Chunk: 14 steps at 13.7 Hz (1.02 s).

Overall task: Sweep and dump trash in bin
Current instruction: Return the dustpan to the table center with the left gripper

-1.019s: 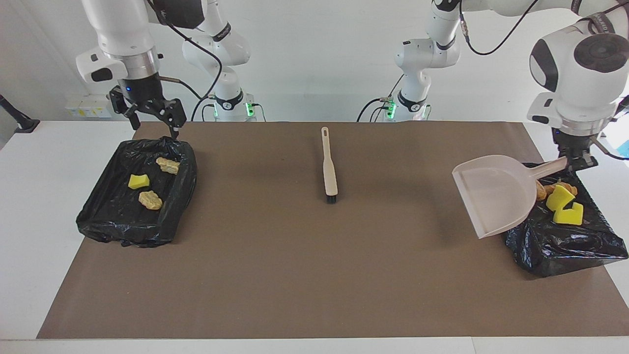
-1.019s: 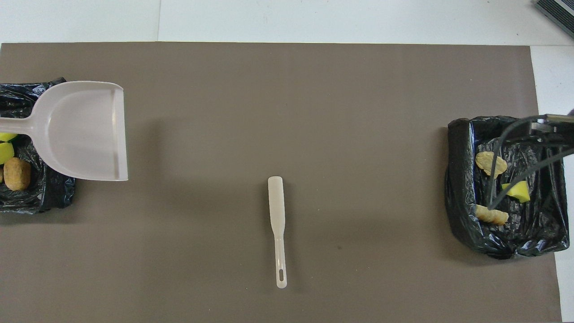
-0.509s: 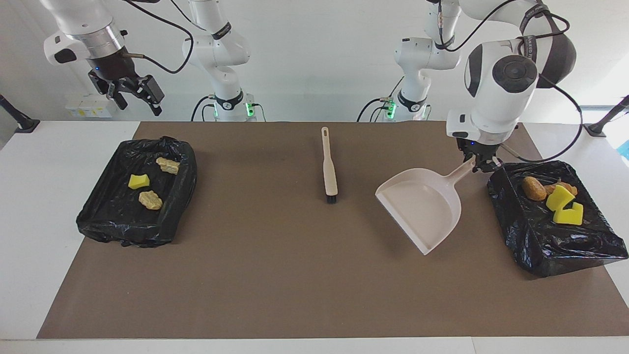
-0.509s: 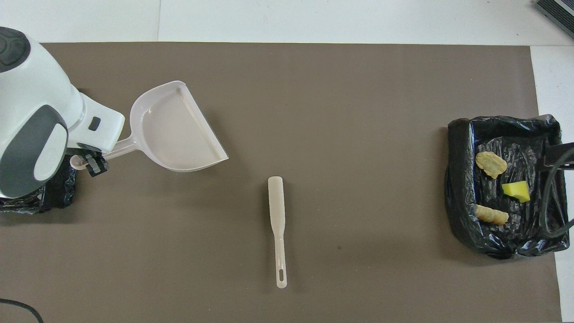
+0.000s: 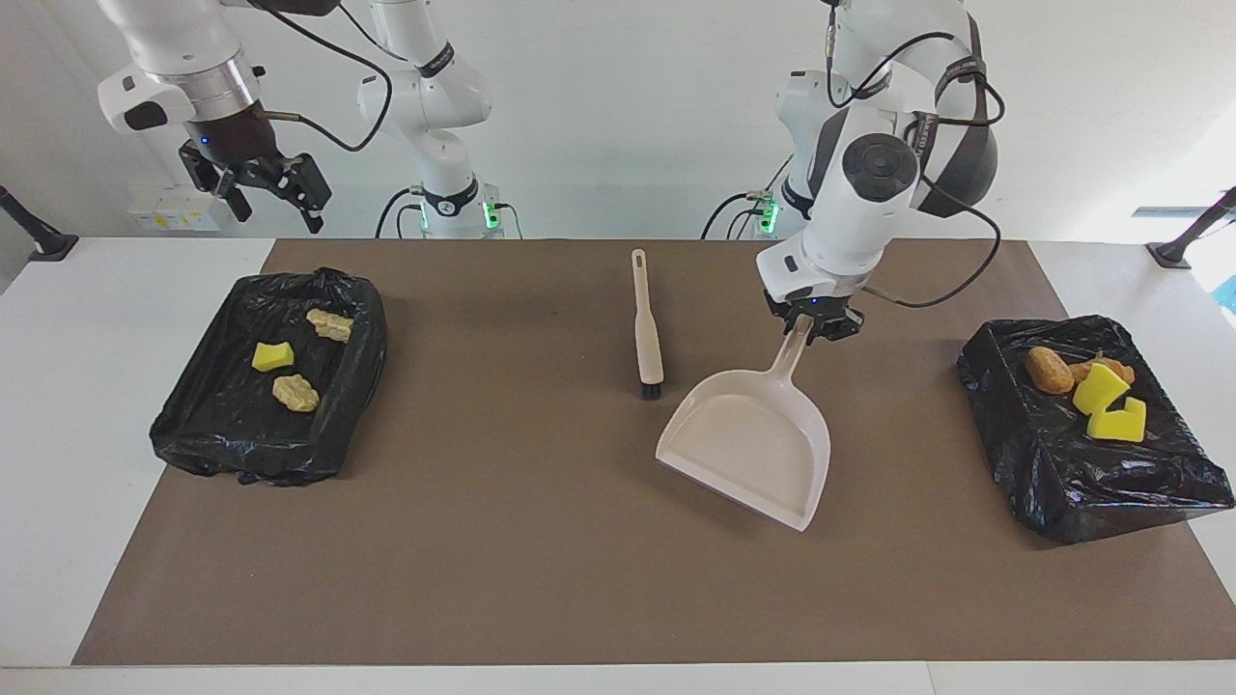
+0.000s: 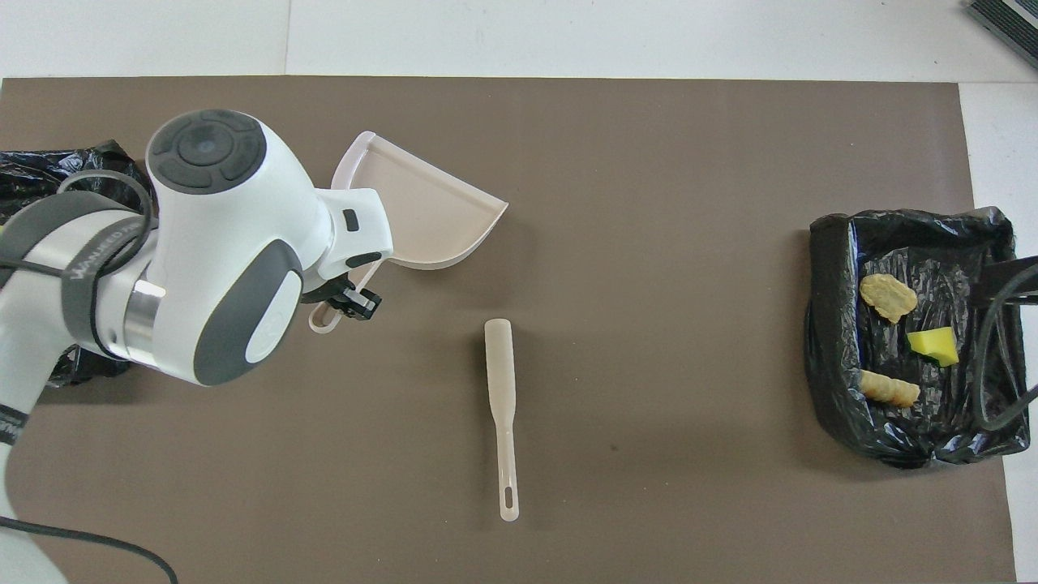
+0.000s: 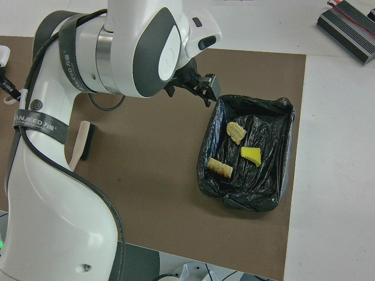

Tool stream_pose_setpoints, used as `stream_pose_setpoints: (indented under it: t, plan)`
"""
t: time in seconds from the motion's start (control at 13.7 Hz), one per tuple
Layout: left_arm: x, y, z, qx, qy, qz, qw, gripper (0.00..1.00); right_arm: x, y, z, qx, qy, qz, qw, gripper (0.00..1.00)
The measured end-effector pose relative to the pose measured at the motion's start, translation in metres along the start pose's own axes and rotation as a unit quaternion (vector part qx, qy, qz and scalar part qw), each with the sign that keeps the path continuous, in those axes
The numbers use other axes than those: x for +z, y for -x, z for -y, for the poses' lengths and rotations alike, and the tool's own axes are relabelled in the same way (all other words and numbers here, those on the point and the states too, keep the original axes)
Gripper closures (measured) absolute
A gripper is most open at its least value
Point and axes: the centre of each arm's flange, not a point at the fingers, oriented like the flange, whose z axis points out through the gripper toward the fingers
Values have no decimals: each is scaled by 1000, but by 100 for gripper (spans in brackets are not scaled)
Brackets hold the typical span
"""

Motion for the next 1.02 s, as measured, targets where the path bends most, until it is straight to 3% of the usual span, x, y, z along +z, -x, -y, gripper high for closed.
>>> stream_pose_setpoints:
  t: [0.65, 0.95, 1.02]
  plan:
    - [64, -68, -85, -125, 51, -54, 989, 68, 1, 1, 3, -2, 1, 2, 1000, 0]
    - [88, -76, -117, -153, 58, -49, 985, 68, 5, 3, 6, -4, 1, 6, 1000, 0]
    - [90, -75, -123, -153, 57, -47, 985, 60, 7, 3, 7, -6, 1, 5, 1000, 0]
